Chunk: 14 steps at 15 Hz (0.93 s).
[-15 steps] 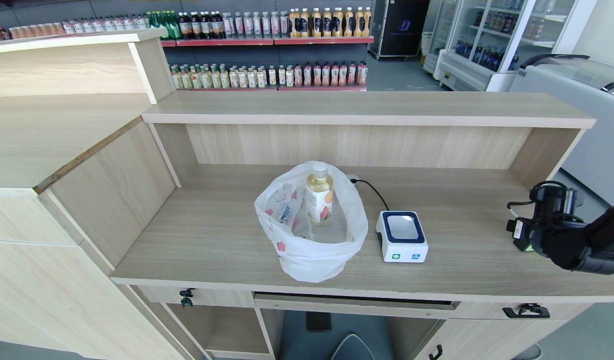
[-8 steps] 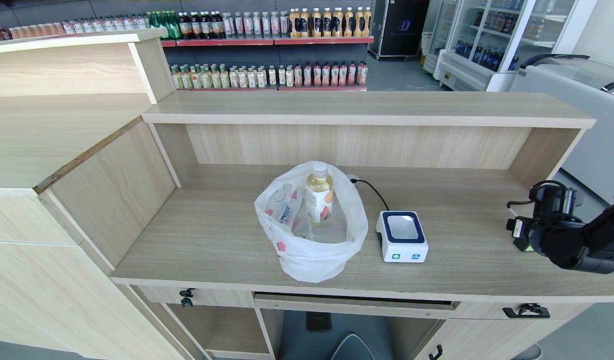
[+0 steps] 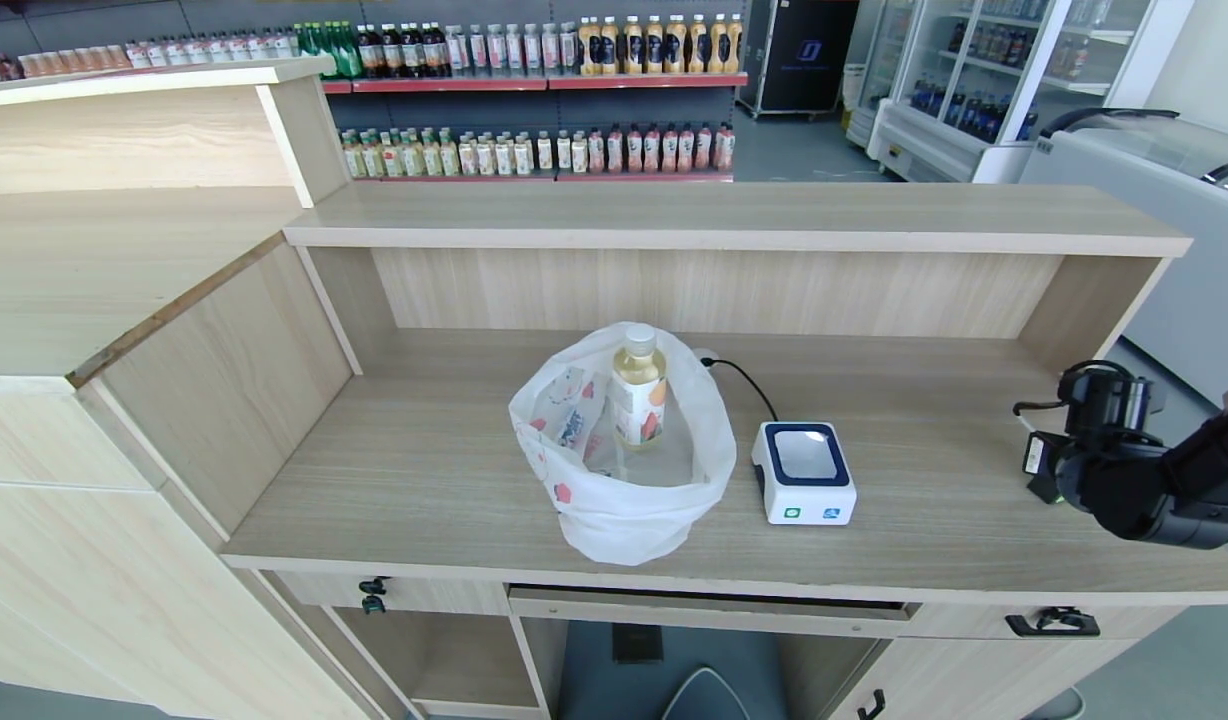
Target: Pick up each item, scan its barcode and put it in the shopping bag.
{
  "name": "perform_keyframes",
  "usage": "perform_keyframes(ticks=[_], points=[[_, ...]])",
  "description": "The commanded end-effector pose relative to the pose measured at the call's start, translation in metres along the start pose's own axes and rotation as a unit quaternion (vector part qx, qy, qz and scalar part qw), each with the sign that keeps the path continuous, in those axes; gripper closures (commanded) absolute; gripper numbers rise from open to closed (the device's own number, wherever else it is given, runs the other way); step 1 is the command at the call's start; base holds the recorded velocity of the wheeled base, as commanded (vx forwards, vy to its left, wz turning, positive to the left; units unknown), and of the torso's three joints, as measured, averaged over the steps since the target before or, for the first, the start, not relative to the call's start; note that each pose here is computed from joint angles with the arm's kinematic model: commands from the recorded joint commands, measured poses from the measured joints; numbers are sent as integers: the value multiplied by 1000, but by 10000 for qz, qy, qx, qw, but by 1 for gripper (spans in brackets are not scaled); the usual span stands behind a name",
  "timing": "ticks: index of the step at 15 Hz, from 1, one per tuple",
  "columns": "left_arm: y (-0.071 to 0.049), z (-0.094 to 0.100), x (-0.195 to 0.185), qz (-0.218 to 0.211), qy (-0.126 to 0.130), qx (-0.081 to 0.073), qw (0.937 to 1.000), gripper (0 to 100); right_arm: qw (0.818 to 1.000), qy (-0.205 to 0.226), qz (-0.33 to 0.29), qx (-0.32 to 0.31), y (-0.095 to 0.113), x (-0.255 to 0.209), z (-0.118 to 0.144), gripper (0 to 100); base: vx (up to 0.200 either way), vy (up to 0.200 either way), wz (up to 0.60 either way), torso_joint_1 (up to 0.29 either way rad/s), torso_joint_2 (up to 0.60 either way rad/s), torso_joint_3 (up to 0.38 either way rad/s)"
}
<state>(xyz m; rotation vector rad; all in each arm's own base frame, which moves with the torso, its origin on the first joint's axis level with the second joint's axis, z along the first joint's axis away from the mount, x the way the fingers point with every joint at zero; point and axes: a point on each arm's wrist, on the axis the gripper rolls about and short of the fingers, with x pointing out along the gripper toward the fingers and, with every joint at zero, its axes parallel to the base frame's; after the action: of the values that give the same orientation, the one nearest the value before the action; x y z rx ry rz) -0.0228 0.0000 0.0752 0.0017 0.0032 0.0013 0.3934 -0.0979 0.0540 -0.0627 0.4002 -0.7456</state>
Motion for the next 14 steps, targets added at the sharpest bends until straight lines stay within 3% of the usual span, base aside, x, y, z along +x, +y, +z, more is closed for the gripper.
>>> perform_keyframes(ticks=[1, 7, 10, 12, 14], points=[[0, 0, 0, 1, -1, -1, 10000, 0, 10000, 19, 2, -14, 0, 0, -1, 100, 0, 0, 0, 0, 0, 0], [0, 0, 0, 1, -1, -1, 10000, 0, 9999, -133, 8, -25, 0, -1, 3, 100, 0, 0, 0, 0, 0, 0], [0, 0, 0, 1, -1, -1, 10000, 0, 9987, -437, 243, 52, 0, -16, 25, 100, 0, 0, 0, 0, 0, 0], [0, 0, 0, 1, -1, -1, 10000, 0, 9874, -854, 1318, 185, -7, -51, 63, 100, 0, 0, 0, 0, 0, 0], [0, 0, 0, 1, -8, -1, 10000, 0, 9433, -1087, 3135, 41, -28, -110, 107, 100, 0, 0, 0, 0, 0, 0]])
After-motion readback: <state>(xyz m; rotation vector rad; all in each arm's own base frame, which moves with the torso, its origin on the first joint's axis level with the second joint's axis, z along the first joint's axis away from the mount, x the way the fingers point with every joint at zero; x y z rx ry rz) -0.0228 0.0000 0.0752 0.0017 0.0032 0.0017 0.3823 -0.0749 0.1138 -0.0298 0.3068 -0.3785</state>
